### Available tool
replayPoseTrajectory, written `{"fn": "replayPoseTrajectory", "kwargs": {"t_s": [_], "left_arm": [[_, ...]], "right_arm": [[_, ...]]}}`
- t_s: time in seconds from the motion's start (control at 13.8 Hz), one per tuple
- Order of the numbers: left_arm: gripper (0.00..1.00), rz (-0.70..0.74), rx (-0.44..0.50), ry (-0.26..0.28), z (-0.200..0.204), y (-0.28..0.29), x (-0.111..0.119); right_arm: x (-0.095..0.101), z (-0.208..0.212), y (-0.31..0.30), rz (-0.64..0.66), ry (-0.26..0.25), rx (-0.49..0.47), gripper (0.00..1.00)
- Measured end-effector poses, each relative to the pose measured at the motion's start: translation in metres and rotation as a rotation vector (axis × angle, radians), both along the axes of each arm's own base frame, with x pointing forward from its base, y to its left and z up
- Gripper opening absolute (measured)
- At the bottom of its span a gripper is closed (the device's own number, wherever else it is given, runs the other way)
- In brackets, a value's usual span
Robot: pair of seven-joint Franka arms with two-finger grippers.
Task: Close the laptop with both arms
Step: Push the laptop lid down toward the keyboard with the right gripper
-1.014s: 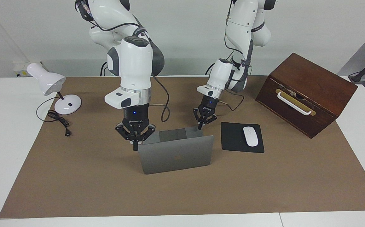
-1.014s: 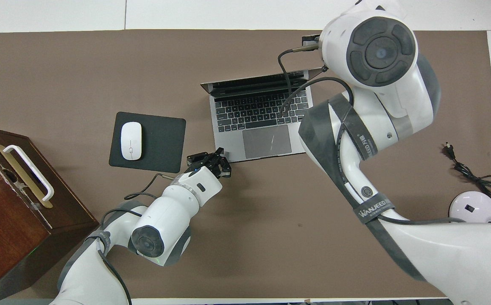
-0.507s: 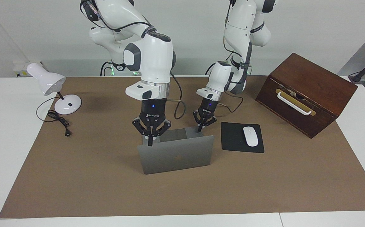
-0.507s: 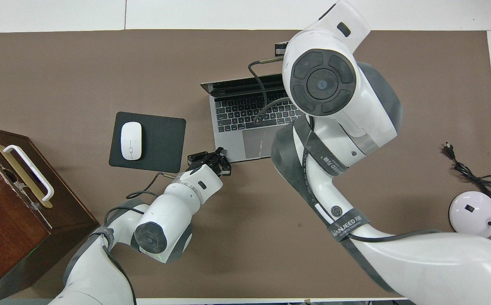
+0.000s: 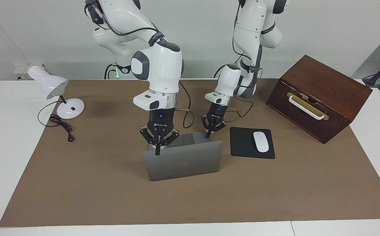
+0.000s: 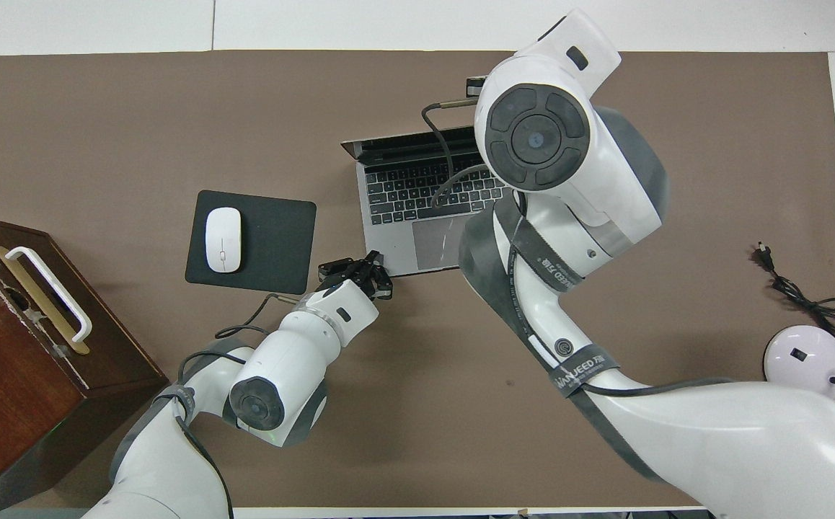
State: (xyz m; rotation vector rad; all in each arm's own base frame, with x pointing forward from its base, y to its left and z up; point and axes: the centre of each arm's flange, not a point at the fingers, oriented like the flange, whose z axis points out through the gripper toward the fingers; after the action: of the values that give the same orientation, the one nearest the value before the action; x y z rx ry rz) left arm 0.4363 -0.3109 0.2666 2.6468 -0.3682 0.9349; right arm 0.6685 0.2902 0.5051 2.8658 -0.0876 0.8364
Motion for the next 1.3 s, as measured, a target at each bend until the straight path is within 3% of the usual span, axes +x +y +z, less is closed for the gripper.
{"fn": "replayPoseTrajectory", "kwargs": {"t_s": [0.51,1.3], "left_arm": [[0.01,-0.009,0.006,-0.006,0.000,0.000,0.000],[0.01,-0.105,0.077,-0.054,-0.001,-0.001,-0.001]], "right_arm": [[0.015,-0.006,0.010,-0.033,-0.031,0.045,0.01],[0.025,-0.026,0.034,-0.046,-0.029,0.083,0.01]]}}
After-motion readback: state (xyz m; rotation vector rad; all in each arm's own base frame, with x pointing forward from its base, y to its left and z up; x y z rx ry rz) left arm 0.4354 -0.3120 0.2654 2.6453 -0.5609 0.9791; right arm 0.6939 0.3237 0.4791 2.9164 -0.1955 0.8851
